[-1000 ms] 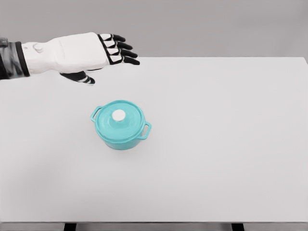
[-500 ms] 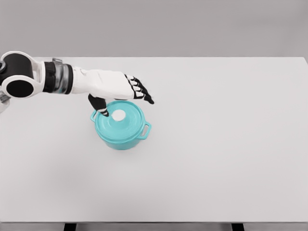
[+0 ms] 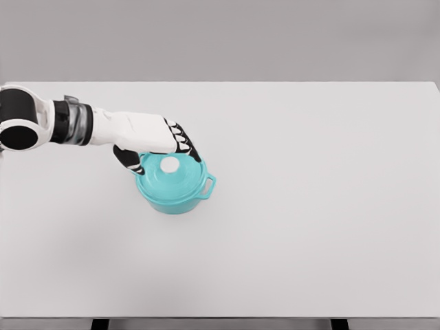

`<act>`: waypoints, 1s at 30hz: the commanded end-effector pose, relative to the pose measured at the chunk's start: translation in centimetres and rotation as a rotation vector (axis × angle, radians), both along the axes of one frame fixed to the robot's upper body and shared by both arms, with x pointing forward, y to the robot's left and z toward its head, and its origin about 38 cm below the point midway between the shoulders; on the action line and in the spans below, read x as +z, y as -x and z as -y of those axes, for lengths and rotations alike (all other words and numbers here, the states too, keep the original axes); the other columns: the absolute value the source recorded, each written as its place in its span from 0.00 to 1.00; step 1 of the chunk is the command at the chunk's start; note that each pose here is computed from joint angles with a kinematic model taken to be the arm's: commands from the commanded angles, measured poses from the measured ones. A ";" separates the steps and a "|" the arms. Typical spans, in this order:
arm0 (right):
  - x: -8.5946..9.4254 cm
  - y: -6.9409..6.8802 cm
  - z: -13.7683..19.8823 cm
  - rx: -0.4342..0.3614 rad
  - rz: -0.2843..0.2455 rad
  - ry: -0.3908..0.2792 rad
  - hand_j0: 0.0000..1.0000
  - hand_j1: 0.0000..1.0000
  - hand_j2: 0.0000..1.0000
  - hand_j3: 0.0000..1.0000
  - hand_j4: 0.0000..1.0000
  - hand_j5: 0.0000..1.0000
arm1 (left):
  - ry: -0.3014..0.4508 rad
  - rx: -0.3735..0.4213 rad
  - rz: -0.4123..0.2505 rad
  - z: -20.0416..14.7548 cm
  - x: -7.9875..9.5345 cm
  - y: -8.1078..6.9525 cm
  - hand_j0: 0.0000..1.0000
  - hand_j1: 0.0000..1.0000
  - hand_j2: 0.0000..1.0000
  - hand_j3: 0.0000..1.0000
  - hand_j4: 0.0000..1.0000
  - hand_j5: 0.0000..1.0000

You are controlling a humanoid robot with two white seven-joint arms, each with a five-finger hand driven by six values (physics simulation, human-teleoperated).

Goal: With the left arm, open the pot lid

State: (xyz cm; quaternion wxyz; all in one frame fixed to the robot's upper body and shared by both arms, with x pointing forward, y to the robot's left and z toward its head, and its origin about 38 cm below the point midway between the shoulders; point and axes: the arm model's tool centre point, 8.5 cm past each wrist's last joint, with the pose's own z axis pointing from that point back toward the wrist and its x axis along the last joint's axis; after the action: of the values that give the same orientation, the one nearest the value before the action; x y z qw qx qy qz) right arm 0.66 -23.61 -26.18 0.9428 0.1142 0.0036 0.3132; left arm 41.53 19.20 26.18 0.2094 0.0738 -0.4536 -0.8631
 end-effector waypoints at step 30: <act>0.0 0.0 0.0 0.000 0.000 0.000 1.00 1.00 1.00 1.00 1.00 1.00 | -0.043 0.013 -0.015 0.5 -2.3 -1.0 0.67 0.67 0.67 0.67 0.67 0.67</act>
State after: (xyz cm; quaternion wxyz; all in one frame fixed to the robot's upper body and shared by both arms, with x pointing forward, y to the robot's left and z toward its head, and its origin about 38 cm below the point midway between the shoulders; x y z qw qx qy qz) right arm 0.66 -23.61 -26.18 0.9428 0.1142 0.0036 0.3131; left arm 42.53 18.74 23.91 0.2160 0.0760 -0.4327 -0.8720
